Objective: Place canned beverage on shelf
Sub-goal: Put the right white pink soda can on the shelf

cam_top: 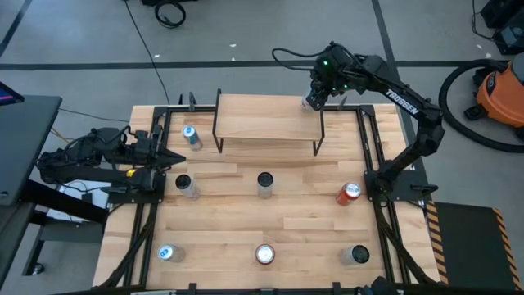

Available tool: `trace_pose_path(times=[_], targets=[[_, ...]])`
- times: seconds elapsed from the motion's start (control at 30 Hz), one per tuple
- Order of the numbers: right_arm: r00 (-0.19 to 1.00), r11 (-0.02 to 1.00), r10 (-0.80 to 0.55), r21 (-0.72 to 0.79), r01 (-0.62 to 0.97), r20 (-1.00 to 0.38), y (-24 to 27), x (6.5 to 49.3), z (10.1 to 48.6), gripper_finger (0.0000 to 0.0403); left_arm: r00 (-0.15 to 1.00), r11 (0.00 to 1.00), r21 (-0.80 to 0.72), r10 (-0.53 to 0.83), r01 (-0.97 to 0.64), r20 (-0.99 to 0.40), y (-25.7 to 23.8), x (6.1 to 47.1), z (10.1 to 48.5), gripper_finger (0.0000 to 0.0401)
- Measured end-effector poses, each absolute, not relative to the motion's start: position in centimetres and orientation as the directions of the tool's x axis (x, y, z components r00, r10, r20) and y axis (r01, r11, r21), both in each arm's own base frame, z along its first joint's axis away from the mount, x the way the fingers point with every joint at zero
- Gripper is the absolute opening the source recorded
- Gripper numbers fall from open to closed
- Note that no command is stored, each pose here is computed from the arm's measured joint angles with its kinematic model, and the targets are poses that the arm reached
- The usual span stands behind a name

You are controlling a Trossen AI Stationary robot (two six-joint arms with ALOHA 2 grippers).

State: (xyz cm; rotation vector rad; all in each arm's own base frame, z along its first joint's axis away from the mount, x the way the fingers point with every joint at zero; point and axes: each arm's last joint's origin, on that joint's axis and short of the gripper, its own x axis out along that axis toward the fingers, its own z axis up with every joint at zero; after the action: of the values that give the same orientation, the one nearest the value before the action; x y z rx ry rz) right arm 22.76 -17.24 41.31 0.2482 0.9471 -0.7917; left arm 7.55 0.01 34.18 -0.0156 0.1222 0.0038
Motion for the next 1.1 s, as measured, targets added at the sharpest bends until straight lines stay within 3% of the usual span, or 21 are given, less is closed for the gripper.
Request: trace_pose_path(times=[1.1], targets=[[0.321, 0.697, -0.475, -0.128, 0.706, -0.820, -17.8, 24.1, 40.2, 0.0260, 0.990, 1.000, -0.016, 0.002, -0.005, -0.144, 0.0, 7.5, 34.0, 0.0016]])
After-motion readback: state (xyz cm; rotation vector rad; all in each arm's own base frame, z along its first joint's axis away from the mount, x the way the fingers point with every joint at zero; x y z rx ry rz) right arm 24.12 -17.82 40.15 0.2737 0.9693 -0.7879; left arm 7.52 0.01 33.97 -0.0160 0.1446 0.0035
